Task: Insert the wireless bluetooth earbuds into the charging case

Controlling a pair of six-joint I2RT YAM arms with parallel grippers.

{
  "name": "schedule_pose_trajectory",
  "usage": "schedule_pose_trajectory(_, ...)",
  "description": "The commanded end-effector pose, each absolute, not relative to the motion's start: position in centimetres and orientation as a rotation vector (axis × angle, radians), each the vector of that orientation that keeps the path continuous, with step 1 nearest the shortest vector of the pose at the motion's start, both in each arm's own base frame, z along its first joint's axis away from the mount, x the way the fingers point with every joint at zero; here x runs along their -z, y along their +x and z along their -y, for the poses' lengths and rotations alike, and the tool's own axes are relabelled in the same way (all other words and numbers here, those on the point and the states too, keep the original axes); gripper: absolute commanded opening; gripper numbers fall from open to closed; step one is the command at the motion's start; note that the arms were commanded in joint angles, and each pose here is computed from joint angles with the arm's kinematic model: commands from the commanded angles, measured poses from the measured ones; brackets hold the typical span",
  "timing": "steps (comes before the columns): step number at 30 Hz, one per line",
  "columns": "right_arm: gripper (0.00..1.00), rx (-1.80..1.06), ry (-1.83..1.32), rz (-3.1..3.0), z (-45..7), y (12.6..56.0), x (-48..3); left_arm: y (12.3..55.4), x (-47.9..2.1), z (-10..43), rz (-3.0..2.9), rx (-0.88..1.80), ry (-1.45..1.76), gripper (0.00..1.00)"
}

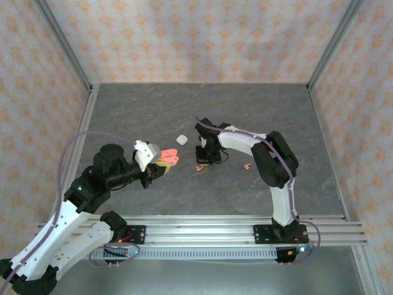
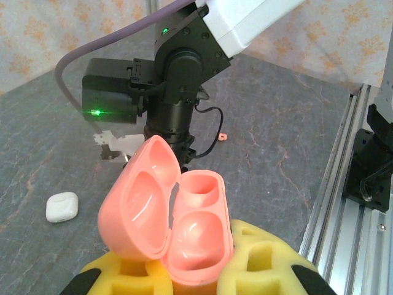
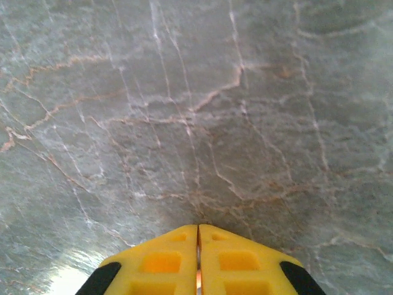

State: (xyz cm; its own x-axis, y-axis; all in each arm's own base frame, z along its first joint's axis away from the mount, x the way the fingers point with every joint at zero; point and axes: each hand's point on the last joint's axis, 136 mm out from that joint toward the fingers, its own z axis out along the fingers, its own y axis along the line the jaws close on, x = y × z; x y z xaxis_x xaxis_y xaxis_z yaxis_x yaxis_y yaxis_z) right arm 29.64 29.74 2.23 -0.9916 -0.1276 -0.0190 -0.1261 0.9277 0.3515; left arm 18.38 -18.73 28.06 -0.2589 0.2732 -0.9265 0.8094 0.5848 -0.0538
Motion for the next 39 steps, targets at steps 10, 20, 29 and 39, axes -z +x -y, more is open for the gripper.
schedule_pose_trajectory(10, 0.11, 0.496, 0.092, 3.038, -27.6, 25.8, -2.8, 18.6, -28.7, 18.9, -1.777, 0.692, 0.864, 0.00)
schedule_pose_trajectory(20, 0.13, 0.556, 0.033, 3.059, -28.2, 25.2, -4.8, 17.7, -29.3, 19.8, -1.710, 0.758, 0.915, 0.00)
schedule_pose_trajectory(29, 0.40, 0.549, 0.263, 3.170, -28.2, 27.1, -9.6, 16.8, -30.2, 20.1, -1.650, 0.786, 0.954, 0.00)
schedule_pose_trajectory(39, 0.52, 0.267, 0.745, 3.020, -29.0, 26.9, -7.9, 17.1, -30.1, 19.9, -1.664, 0.767, 0.944, 0.00)
